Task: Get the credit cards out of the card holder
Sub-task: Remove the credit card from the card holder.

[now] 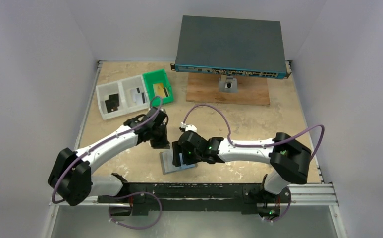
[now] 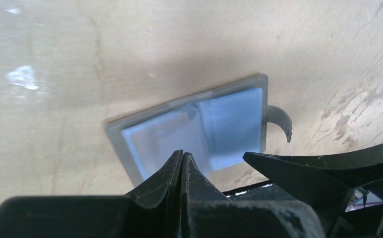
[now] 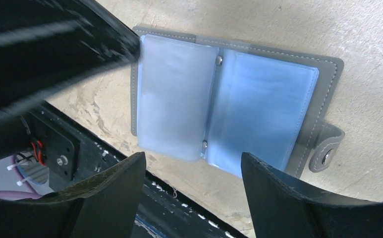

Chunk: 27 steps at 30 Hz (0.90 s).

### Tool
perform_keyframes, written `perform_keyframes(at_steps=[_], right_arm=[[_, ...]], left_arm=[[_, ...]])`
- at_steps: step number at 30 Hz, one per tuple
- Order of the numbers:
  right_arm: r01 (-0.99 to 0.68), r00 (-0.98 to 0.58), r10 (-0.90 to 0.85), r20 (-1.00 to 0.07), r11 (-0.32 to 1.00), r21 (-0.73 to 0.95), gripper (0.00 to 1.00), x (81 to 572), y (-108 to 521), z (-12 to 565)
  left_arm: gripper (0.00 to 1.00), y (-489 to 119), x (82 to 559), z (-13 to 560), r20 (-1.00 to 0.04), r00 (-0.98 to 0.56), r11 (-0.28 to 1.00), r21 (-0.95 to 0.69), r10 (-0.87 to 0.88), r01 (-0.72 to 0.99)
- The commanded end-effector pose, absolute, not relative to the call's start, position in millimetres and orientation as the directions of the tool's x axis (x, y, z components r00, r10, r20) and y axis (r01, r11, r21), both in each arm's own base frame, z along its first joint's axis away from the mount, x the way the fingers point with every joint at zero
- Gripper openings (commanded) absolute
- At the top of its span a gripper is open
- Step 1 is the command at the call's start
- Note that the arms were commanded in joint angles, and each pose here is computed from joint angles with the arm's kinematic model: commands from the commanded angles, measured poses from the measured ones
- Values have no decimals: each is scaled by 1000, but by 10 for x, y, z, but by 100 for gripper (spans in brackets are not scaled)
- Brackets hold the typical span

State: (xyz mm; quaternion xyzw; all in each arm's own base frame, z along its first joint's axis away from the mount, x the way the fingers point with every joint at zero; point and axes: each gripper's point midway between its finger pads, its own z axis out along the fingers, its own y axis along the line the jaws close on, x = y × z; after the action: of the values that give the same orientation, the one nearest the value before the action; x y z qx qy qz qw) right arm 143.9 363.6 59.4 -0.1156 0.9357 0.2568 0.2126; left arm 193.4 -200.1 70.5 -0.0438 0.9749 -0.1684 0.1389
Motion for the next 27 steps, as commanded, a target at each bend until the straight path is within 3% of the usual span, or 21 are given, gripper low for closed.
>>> perform_keyframes(at_steps=[1, 13, 27], right_arm=[[-335, -855, -80, -512, 840, 428, 71, 1563, 3732, 741], [-310, -862, -55, -504, 844, 438, 72, 1533, 3645, 809], [-296, -855, -35, -518, 852, 432, 73, 1555, 3572, 898]], left_arm=[[0, -1697, 1928, 691, -278, -946, 947, -312, -167, -76], [0, -1800, 1839, 235, -171, -973, 936, -342, -154, -87], [0, -2060, 1863, 392, -197, -976, 931, -366, -91, -13]])
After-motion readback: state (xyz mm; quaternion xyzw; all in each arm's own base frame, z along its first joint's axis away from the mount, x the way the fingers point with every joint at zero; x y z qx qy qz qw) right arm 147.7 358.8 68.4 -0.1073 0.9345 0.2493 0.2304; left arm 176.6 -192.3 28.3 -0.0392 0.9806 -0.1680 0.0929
